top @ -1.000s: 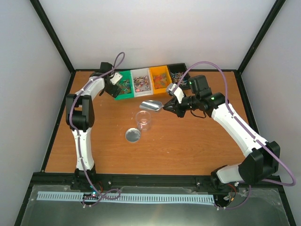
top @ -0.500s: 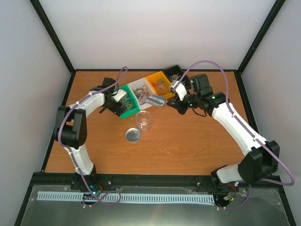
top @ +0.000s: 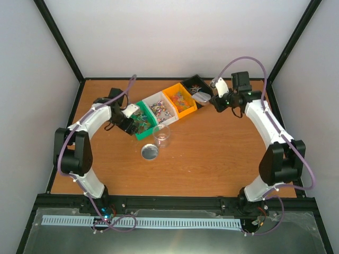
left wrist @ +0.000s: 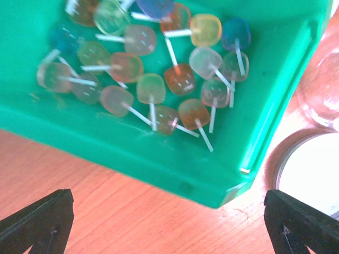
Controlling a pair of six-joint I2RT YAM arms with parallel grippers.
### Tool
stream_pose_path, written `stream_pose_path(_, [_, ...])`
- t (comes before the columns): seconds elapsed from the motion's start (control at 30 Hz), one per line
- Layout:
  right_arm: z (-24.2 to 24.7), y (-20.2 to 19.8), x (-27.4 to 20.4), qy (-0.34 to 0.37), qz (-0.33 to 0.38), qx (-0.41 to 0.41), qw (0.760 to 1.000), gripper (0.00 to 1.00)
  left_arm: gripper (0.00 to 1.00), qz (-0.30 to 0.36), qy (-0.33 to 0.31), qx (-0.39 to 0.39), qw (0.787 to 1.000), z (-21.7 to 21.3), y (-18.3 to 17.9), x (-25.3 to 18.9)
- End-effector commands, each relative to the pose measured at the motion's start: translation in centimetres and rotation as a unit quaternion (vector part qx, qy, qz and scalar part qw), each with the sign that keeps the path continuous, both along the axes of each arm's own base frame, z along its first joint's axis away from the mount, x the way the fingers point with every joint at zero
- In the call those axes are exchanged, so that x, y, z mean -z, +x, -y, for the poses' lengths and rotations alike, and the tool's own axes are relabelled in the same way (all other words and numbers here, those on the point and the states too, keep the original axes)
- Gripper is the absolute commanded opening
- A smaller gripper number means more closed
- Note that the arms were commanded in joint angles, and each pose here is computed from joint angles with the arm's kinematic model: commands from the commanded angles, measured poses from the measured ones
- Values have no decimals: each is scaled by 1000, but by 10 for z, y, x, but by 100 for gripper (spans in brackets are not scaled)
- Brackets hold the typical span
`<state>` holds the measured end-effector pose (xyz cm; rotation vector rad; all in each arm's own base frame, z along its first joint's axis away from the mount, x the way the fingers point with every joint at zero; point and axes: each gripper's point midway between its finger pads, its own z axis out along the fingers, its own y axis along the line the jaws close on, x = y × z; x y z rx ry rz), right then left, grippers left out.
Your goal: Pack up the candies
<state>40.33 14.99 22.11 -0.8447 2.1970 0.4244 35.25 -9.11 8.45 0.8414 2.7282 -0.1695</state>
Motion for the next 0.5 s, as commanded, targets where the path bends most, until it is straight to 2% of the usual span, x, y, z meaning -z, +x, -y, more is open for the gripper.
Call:
stream_pose_path(0.0, [28,35,-6,-47,21,18,998,3,100,30,-48,9,998,-2,17,-53])
stream_pose_path(0.17, [42,57,10,-83,3,15,996,3,100,42,-78,29,996,4,30,-80])
stream_pose_path(0.47, [67,90,49,-161,-33,19,986,3,100,33,-83,57,994,4,57,-103])
